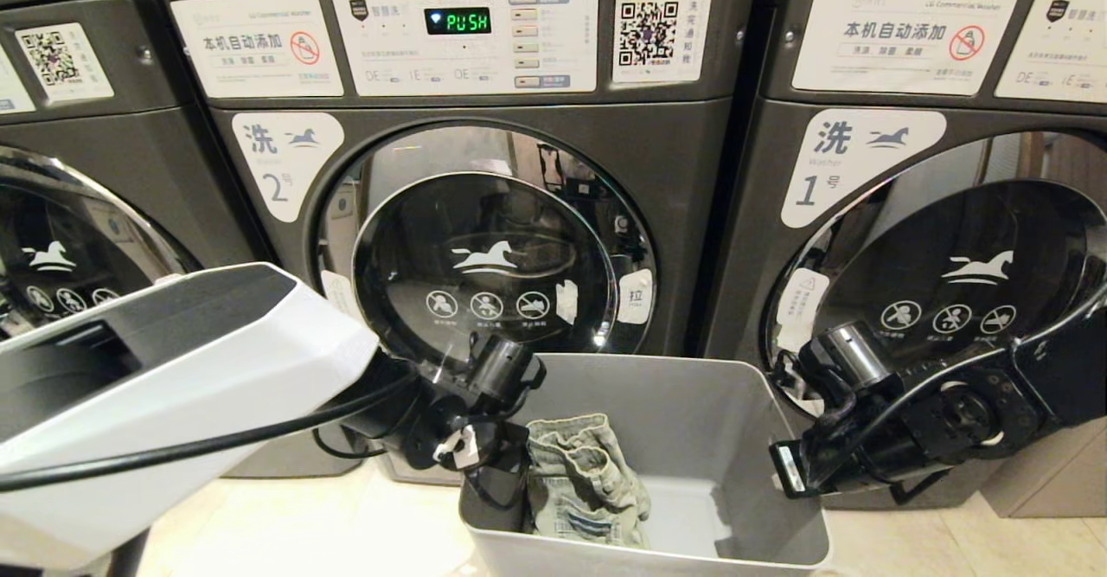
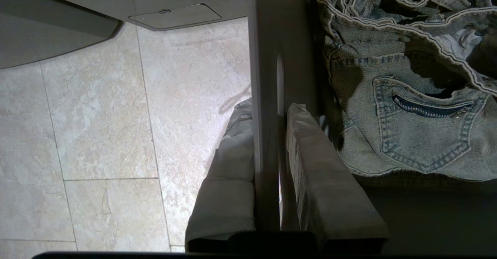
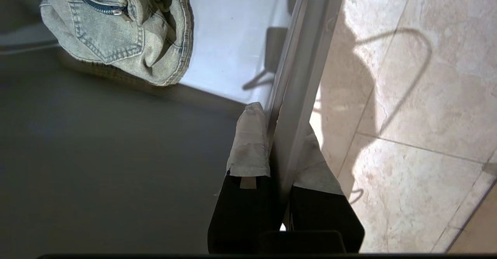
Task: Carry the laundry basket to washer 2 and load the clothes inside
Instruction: Pick up the clothes basket and put it beside the washing machine
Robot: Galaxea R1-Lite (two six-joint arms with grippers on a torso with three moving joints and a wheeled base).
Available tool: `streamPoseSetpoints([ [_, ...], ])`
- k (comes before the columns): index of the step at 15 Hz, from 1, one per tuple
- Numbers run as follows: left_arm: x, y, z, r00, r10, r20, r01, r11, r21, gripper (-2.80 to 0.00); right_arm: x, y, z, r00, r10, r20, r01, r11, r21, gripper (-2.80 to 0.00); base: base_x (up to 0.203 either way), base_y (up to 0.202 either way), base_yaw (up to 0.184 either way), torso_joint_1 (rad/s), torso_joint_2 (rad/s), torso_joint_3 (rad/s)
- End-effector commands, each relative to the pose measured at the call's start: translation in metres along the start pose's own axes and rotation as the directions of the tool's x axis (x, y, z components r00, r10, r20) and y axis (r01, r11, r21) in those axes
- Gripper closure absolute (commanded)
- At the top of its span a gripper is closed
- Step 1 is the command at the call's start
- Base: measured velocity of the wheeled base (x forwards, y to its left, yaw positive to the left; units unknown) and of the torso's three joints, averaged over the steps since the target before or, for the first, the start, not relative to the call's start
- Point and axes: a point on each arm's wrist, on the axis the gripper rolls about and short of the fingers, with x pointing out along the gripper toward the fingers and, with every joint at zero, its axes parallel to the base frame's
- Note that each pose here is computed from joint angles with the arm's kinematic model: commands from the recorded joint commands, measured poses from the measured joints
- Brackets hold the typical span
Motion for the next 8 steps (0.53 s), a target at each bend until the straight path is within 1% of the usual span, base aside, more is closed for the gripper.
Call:
streamPoseSetpoints([
  [1, 0.008, -0.002, 0.0, 1.0, 0.005, -0.007, -0.005, 1.0, 0.002, 0.0, 0.009, 0.0, -0.002, 1.0, -0.003, -0.021, 0.003, 1.0, 0.001, 0.0, 0.0, 0.0, 0.0, 0.0, 0.0, 0.0],
  [8, 0.021, -0.007, 0.006, 1.0, 0.006, 0.004, -0.006, 1.0, -0.003, 0.0, 0.012, -0.001, 0.0, 1.0, -0.002, -0.01, 0.002, 1.0, 0.002, 0.0, 0.0, 0.0, 0.0, 0.0, 0.0, 0.0],
])
